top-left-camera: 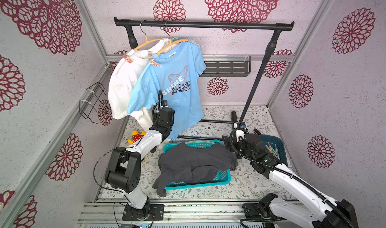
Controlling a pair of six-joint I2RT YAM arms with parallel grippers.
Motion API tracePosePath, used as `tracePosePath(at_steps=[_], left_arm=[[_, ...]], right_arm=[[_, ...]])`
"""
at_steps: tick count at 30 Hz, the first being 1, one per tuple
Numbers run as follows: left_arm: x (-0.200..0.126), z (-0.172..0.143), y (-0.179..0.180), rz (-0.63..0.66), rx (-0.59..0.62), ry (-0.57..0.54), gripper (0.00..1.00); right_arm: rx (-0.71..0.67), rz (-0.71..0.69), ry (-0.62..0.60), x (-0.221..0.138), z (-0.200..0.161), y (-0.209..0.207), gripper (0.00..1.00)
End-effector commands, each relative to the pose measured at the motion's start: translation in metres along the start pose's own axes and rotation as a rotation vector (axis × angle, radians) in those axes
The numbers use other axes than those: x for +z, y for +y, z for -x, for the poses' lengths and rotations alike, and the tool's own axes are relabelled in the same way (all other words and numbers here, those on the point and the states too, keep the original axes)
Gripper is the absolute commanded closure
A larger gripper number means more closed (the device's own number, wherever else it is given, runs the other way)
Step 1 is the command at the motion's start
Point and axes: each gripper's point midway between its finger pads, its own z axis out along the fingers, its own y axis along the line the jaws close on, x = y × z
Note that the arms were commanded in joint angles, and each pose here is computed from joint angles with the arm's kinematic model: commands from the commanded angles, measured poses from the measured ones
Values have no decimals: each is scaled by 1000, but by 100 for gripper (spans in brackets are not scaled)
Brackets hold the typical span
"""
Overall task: Use clothespins to secure the t-shirt on both sides of the hanger
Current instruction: Pick up the clothespin from the storage box.
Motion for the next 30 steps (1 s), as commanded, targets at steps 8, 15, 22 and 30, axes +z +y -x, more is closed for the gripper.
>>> tracePosePath(at_steps=[8,15,22,30], left_arm=[[-69,14,23,-102,-80,-41,25],[-135,3,-6,-417,-112,17,18],[-190,-43,-45,-766,-9,246,20],[-183,-59,-45,-739,73,264,19]], right_arm=[[-12,115,120,33,9,31,23],[-26,167,300,86,-8,52,28],[-63,158,406,129,-22,61,30],[-71,109,422,157,-28,66,32]])
